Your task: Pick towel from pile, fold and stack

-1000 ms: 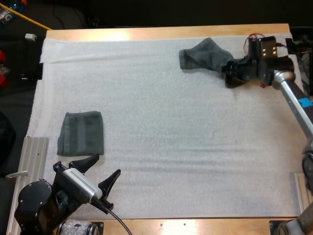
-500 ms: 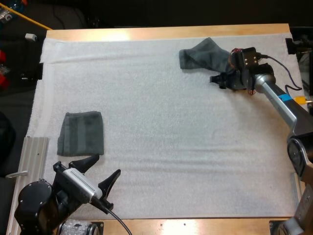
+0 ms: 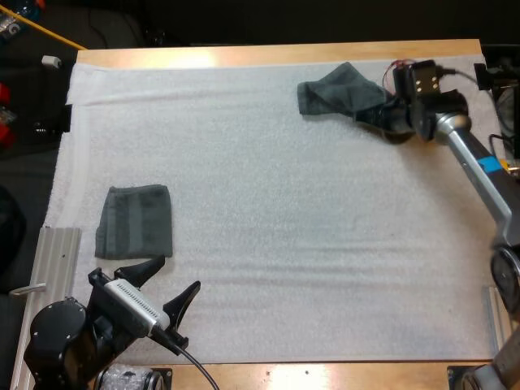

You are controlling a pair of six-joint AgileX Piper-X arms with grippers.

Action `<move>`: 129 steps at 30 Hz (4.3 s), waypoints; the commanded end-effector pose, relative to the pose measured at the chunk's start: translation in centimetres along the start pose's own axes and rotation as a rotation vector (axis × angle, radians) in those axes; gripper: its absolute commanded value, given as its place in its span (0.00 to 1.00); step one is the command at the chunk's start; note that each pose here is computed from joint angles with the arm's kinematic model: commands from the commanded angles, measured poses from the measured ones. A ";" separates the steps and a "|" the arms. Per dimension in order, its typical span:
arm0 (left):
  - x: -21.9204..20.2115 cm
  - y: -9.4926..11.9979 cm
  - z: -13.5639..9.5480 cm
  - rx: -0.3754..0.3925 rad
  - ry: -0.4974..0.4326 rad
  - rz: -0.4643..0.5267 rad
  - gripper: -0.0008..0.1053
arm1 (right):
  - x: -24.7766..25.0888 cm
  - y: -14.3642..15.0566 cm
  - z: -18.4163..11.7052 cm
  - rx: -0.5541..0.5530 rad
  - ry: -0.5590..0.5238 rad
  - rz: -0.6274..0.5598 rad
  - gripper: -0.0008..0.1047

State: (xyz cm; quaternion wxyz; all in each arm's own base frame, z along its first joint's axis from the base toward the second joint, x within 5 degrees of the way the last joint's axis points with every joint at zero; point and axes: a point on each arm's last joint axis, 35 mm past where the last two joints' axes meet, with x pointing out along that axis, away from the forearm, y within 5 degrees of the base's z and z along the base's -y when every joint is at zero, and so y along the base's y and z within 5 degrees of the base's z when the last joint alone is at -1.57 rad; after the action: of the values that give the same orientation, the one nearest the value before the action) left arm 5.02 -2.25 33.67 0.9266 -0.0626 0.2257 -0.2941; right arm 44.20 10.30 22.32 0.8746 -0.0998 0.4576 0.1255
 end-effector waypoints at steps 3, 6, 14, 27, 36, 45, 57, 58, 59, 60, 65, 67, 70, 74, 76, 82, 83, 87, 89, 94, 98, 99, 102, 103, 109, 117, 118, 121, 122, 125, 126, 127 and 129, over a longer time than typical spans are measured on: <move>-0.1 -0.1 0.3 -0.016 -0.011 -0.011 0.59 | -4.8 0.3 1.6 -0.062 -0.080 -0.005 0.01; -0.1 -0.1 0.3 -0.016 -0.011 -0.011 0.59 | -8.0 0.2 2.1 -0.084 -0.131 -0.013 0.01; -0.1 -0.1 0.3 -0.016 -0.011 -0.011 0.59 | -16.5 0.1 2.1 -0.118 -0.227 -0.031 0.01; -0.1 -0.1 0.3 -0.016 -0.011 -0.011 0.59 | -27.1 1.8 -0.3 -0.150 -0.366 0.123 0.01; -0.1 -0.1 0.3 -0.016 -0.011 -0.011 0.59 | -29.2 8.3 -1.5 -0.248 -0.354 0.309 0.01; -0.1 -0.1 0.3 -0.016 -0.011 -0.011 0.59 | -31.1 15.4 -2.8 -0.354 -0.387 0.512 0.01; -0.1 -0.1 0.3 -0.016 -0.011 -0.011 0.59 | -24.4 15.8 -4.7 -0.417 -0.186 0.229 0.01; -0.1 -0.1 0.3 -0.016 -0.011 -0.011 0.59 | -23.7 15.6 -4.9 -0.415 -0.167 0.210 0.01; -0.1 -0.1 0.3 -0.016 -0.011 -0.011 0.59 | -22.4 15.3 -5.3 -0.411 -0.135 0.164 0.01; -0.1 -0.1 0.3 -0.016 -0.011 -0.011 0.59 | -21.2 14.9 -5.5 -0.408 -0.109 0.122 0.01; -0.1 -0.1 0.3 -0.016 -0.011 -0.011 0.59 | -17.5 13.0 -5.3 -0.398 -0.037 -0.013 0.01; -0.1 -0.1 0.3 -0.016 -0.011 -0.011 0.59 | -16.6 11.9 -5.0 -0.367 -0.028 -0.052 0.01; -0.1 -0.1 0.3 -0.016 -0.011 -0.011 0.59 | -15.6 10.4 -4.3 -0.317 -0.041 -0.088 0.01; -0.1 -0.1 0.3 -0.016 -0.011 -0.011 0.59 | -15.2 8.1 -3.2 -0.246 -0.096 -0.134 0.01; -0.1 -0.1 0.3 -0.016 -0.011 -0.011 0.59 | -15.2 7.1 -2.8 -0.218 -0.117 -0.154 0.01; -0.1 -0.1 0.3 -0.016 -0.011 -0.011 0.59 | -15.0 4.6 -2.5 -0.255 -0.115 -0.210 0.01; -0.1 -0.1 0.3 -0.016 -0.011 -0.011 0.59 | -15.0 4.3 -2.5 -0.268 -0.111 -0.218 0.05; -0.1 -0.1 0.3 -0.016 -0.011 -0.011 0.59 | -15.0 4.1 -2.4 -0.322 -0.108 -0.238 0.34; -0.1 -0.1 0.3 -0.016 -0.011 -0.011 0.59 | -15.0 4.1 -2.4 -0.322 -0.108 -0.238 0.52; -0.1 -0.1 0.3 -0.016 -0.011 -0.011 0.59 | -15.7 4.1 -3.1 -0.324 -0.051 -0.288 0.68; -0.1 -0.1 0.3 -0.016 -0.011 -0.011 0.59 | -17.3 3.9 -4.2 -0.297 0.001 -0.276 0.68; -0.1 -0.1 0.3 -0.016 -0.011 -0.011 0.59 | -17.9 3.9 -4.5 -0.276 0.009 -0.264 0.68; -0.1 -0.1 0.3 -0.016 -0.011 -0.011 0.59 | -19.2 4.1 -5.1 -0.218 0.010 -0.179 0.68; -0.1 -0.1 0.3 -0.016 -0.011 -0.011 0.59 | -19.4 4.1 -5.3 -0.205 0.009 -0.159 0.68; -0.1 -0.1 0.3 -0.016 -0.011 -0.011 0.59 | -20.7 4.3 -6.3 -0.120 0.048 -0.074 0.68; -0.1 -0.1 0.3 -0.016 -0.011 -0.011 0.59 | -19.8 4.3 -7.4 -0.125 0.107 -0.071 0.68; -0.1 -0.1 0.3 -0.016 -0.011 -0.012 0.59 | -19.7 4.2 -7.5 -0.122 0.106 -0.075 0.68; -0.1 -0.3 0.3 -0.016 -0.008 -0.066 0.59 | -18.9 3.7 -7.6 -0.091 0.103 -0.086 0.68; -0.1 -0.4 0.3 -0.016 -0.007 -0.093 0.59 | -18.6 3.3 -7.7 -0.081 0.107 -0.093 0.68; -0.1 -0.5 0.2 -0.013 -0.004 -0.111 0.59 | -17.9 2.2 -7.6 -0.046 0.121 -0.105 0.68; -0.1 -0.5 0.2 -0.012 -0.003 -0.114 0.59 | -17.5 1.7 -7.6 -0.031 0.129 -0.110 0.68; -0.1 -0.5 0.2 -0.010 -0.003 -0.119 0.59 | -17.3 1.3 -7.6 -0.024 0.133 -0.109 0.68; -0.1 -0.6 0.2 -0.007 0.000 -0.130 0.59 | -16.4 0.2 -7.7 0.016 0.151 -0.081 0.68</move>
State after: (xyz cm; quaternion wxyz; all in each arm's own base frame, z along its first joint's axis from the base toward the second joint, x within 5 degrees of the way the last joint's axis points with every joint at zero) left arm 4.79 -2.60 33.75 0.9079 -0.0775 0.2275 -0.3435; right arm 28.97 6.41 31.64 0.8421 -0.1289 0.5185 0.0733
